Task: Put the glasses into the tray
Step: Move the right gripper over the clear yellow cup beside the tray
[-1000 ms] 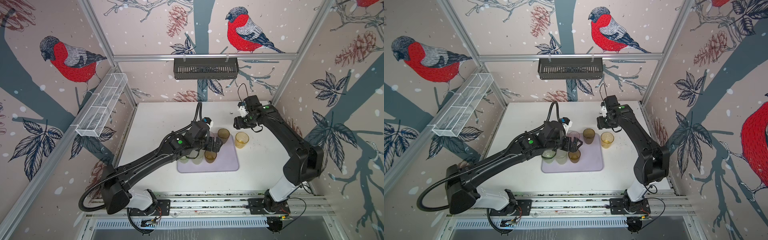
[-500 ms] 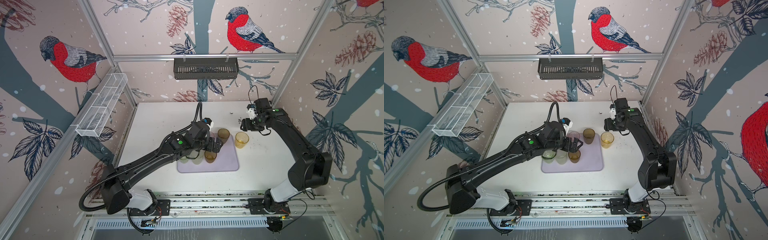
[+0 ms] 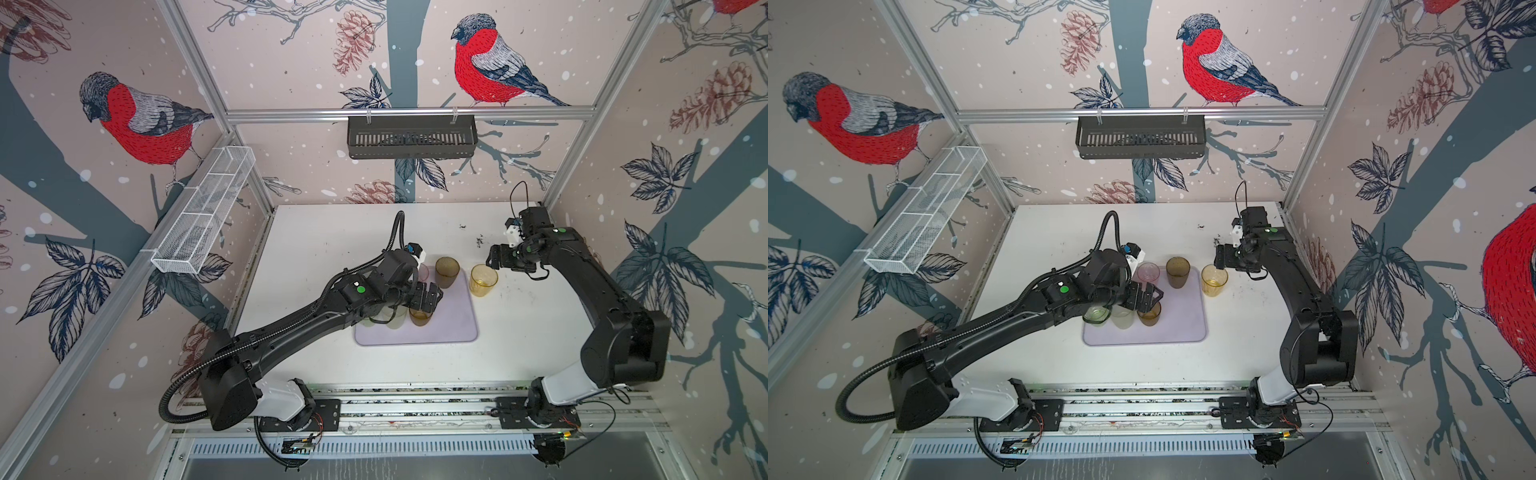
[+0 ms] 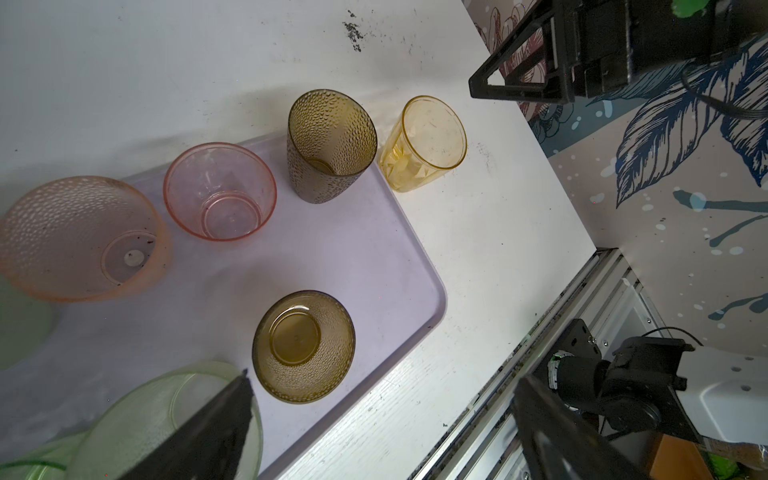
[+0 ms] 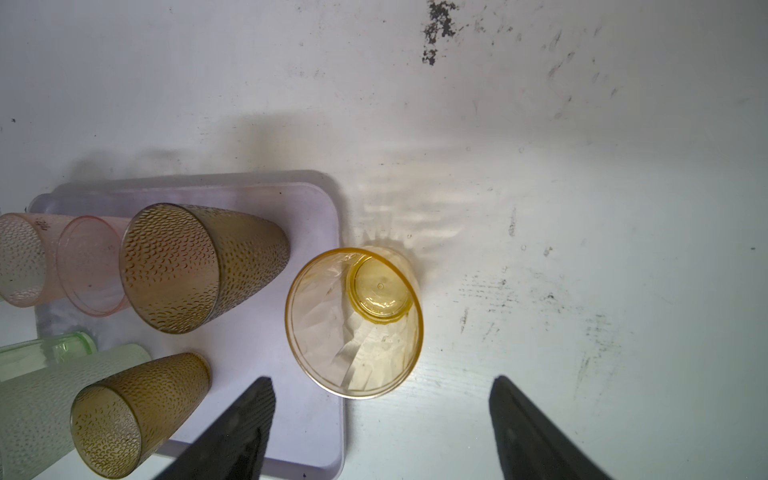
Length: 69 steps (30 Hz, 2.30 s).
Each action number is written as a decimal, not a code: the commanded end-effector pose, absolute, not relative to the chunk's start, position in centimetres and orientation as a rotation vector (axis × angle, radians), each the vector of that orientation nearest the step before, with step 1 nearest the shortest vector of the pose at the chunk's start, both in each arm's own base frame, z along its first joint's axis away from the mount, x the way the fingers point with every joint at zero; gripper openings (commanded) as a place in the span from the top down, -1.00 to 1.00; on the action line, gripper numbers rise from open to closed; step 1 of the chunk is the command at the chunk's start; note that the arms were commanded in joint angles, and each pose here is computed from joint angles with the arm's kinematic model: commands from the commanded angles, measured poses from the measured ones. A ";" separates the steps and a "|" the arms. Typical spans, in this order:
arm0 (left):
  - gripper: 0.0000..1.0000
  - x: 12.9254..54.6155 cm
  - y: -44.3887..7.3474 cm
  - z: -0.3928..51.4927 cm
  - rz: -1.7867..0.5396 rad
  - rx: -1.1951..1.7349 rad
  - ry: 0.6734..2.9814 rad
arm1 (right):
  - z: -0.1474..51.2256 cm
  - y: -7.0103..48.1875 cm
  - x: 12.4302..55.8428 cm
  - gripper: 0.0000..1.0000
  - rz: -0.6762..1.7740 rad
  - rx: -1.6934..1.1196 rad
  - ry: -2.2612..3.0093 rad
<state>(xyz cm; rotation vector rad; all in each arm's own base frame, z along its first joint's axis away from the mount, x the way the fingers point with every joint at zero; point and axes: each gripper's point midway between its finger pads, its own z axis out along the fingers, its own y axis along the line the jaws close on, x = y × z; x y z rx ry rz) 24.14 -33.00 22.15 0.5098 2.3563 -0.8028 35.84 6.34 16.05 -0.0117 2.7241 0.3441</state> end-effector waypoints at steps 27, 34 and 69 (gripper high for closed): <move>-0.95 23.9 -34.4 23.7 -0.876 0.555 2.274 | 11.8 6.0 35.6 -0.42 0.381 0.011 2.797; -0.95 23.8 -34.3 23.8 -0.876 0.548 2.274 | 11.2 6.2 35.6 -0.28 0.379 -0.002 2.812; -0.95 23.9 -33.9 23.8 -0.865 0.528 2.274 | 9.7 7.2 35.9 0.35 0.338 -0.043 2.847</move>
